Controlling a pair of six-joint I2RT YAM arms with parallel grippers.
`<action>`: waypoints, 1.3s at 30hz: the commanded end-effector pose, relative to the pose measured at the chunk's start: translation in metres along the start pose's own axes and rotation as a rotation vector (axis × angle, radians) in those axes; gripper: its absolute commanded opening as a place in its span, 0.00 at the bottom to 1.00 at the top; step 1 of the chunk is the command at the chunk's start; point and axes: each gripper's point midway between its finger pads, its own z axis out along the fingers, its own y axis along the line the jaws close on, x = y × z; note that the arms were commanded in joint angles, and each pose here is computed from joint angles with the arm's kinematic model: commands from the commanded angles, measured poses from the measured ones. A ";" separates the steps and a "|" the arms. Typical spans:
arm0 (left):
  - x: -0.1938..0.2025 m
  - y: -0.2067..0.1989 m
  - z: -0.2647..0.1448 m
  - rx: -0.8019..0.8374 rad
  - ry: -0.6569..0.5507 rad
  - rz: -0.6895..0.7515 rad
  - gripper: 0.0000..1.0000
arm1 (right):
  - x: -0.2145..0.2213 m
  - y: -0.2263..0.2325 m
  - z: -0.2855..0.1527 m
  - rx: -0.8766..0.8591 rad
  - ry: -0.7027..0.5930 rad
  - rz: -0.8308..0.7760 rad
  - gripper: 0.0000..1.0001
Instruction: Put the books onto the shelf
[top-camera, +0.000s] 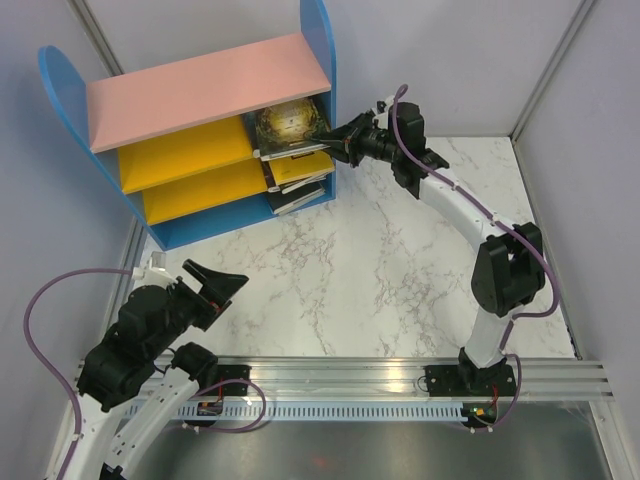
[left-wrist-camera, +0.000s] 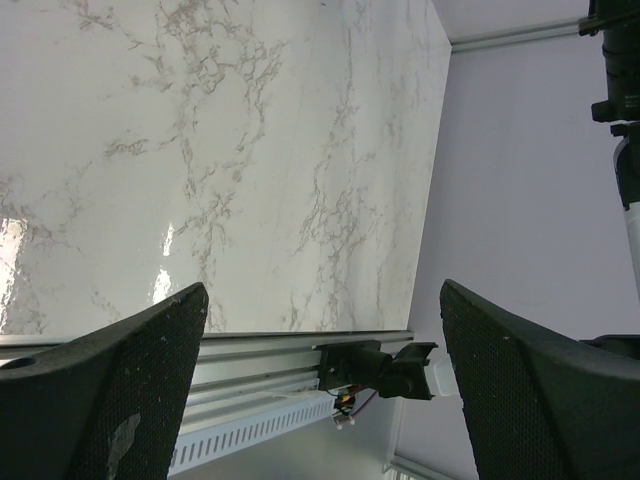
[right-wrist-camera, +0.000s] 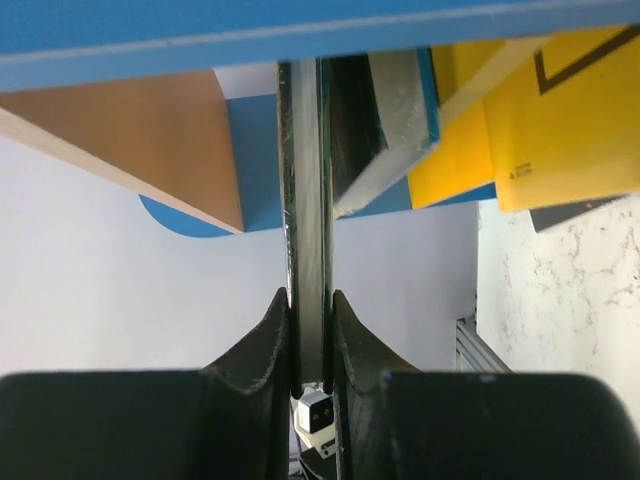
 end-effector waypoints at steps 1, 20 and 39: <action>0.000 0.005 0.002 -0.014 -0.004 0.017 0.98 | -0.007 0.035 0.006 -0.081 -0.002 -0.021 0.00; -0.003 0.007 0.006 -0.038 -0.013 0.052 0.99 | -0.029 0.035 0.053 -0.099 0.034 0.026 0.54; -0.001 0.004 0.011 -0.049 0.013 0.077 0.99 | 0.000 -0.007 0.022 -0.009 0.166 0.065 0.63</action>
